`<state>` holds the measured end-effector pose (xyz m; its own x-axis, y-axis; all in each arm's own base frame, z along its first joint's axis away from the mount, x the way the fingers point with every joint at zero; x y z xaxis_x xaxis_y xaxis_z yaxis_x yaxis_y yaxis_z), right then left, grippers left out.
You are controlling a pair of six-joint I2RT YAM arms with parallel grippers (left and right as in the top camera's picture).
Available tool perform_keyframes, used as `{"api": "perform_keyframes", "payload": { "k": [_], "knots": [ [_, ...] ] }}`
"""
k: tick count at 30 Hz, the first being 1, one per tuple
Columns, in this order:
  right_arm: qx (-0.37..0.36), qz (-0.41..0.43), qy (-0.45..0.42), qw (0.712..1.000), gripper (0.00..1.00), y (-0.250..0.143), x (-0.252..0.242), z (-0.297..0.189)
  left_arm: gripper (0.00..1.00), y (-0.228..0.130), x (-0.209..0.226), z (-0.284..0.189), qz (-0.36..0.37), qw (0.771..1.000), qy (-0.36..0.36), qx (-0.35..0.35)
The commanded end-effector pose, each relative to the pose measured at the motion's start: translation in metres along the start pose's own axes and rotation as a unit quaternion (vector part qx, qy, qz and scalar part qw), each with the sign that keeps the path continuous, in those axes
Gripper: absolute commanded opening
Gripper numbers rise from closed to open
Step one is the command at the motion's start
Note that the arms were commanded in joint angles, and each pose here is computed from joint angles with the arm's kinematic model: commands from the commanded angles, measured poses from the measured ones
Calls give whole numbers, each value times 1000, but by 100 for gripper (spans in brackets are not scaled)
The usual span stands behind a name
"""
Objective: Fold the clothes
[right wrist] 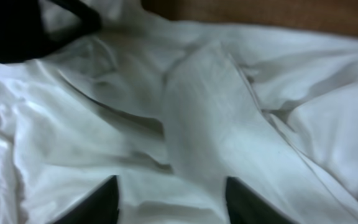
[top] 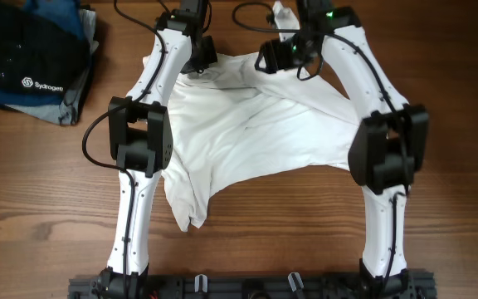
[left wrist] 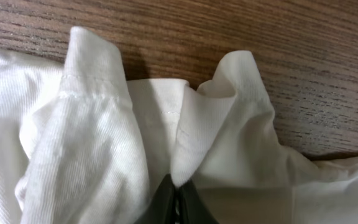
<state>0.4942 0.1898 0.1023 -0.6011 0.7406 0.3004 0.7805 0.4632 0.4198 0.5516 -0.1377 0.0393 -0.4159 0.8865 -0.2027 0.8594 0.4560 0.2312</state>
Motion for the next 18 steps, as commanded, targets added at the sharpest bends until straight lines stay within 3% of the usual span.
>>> {"api": "perform_keyframes", "payload": {
  "k": [1, 6, 9, 18],
  "knots": [
    [27, 33, 46, 998, 49, -19, -6, 37, 4, 4, 4, 0, -7, 1000, 8, -5],
    [23, 29, 44, 998, 68, -19, -9, 43, 4, 3, 5, 0, -7, 1000, 8, -3],
    [7, 22, 41, 999, 75, -11, -11, 42, 4, 3, 4, 0, -7, 1000, 7, -3],
    [-13, -6, 36, 999, 75, 10, -5, 21, 4, 2, 5, 0, -7, 1000, 8, -1]
  ]
}}
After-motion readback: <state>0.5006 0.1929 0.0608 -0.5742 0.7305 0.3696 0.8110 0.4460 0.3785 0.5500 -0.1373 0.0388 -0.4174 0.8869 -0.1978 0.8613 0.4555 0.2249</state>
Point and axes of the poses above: each gripper's point midway between its finger pads, its own z axis out along the fingers, its own x axis along the line the jaws close on, y = z × x, the point moved 3 cm from there along -z, back along the fingers, and after that the axes turned 14 degrees about -z, right-handed, at the moved point
